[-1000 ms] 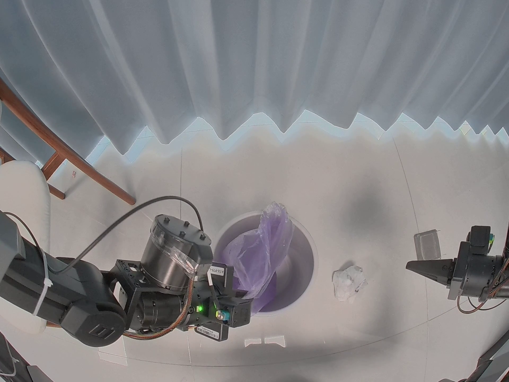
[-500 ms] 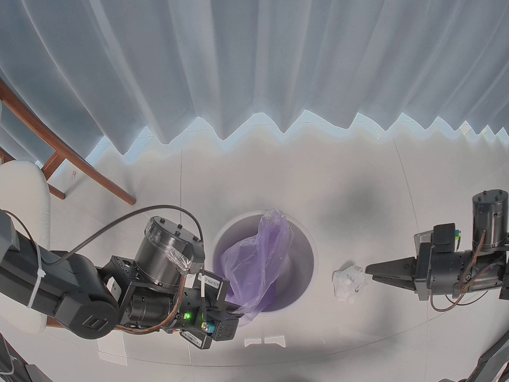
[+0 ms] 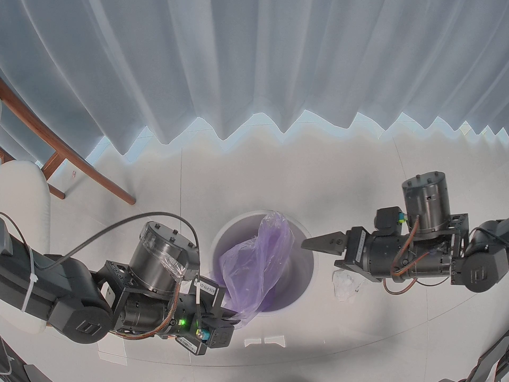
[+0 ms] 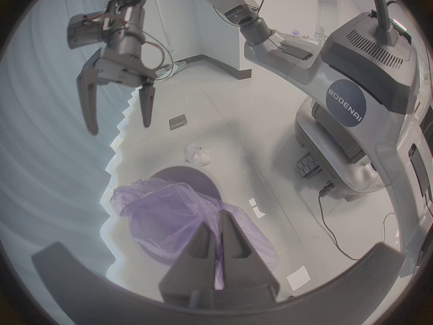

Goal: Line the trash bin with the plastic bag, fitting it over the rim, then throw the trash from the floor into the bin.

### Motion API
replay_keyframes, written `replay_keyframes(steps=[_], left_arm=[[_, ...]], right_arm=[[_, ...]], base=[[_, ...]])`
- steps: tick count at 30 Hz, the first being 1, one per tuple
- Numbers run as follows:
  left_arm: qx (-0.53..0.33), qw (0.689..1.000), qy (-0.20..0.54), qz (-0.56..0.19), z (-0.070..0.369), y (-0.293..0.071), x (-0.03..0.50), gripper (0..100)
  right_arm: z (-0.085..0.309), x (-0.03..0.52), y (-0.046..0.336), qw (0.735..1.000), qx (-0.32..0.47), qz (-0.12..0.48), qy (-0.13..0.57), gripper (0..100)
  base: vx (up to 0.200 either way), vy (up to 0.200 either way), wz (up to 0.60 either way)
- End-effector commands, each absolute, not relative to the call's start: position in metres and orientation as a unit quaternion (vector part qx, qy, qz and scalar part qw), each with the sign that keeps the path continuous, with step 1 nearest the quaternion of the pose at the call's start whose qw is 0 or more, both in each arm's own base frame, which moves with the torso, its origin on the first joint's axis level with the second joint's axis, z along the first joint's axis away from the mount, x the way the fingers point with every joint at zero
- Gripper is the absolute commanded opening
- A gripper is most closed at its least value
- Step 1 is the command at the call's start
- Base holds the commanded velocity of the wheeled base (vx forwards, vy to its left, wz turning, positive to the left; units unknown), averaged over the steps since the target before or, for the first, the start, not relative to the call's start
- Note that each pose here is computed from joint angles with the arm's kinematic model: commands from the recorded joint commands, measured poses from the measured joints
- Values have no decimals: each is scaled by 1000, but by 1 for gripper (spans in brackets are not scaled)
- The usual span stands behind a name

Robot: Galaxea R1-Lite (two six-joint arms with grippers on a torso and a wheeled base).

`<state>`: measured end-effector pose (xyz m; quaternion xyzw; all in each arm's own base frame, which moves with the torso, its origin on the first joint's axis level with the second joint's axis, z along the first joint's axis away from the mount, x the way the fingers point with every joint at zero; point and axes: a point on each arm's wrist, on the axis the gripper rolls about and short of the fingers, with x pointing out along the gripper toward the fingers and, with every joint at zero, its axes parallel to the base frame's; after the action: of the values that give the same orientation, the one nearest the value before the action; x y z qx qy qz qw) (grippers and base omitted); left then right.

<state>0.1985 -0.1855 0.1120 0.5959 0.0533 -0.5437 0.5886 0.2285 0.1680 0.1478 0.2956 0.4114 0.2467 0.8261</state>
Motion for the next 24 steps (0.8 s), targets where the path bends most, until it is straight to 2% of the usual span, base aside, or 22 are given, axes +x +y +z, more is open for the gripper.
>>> replay_keyframes(steps=[1, 19, 22, 23, 24], left_arm=[[596, 584, 61, -548, 108, -179, 190, 0], [594, 584, 62, -549, 109, -176, 188, 0], [594, 585, 63, -549, 108, -176, 187, 0], [594, 585, 63, -550, 108, -176, 187, 0], [594, 584, 64, -550, 108, -176, 187, 0]], right_arm=[[130, 245, 196, 821, 279, 244, 434, 100], [109, 276, 231, 816, 294, 230, 442, 100], [103, 281, 234, 825, 295, 217, 430, 100], [102, 282, 235, 827, 295, 215, 427, 0], [99, 284, 236, 832, 296, 208, 420, 0]], base=[[0, 0, 0], [0, 0, 0], [0, 0, 0], [0, 0, 0], [0, 0, 0]])
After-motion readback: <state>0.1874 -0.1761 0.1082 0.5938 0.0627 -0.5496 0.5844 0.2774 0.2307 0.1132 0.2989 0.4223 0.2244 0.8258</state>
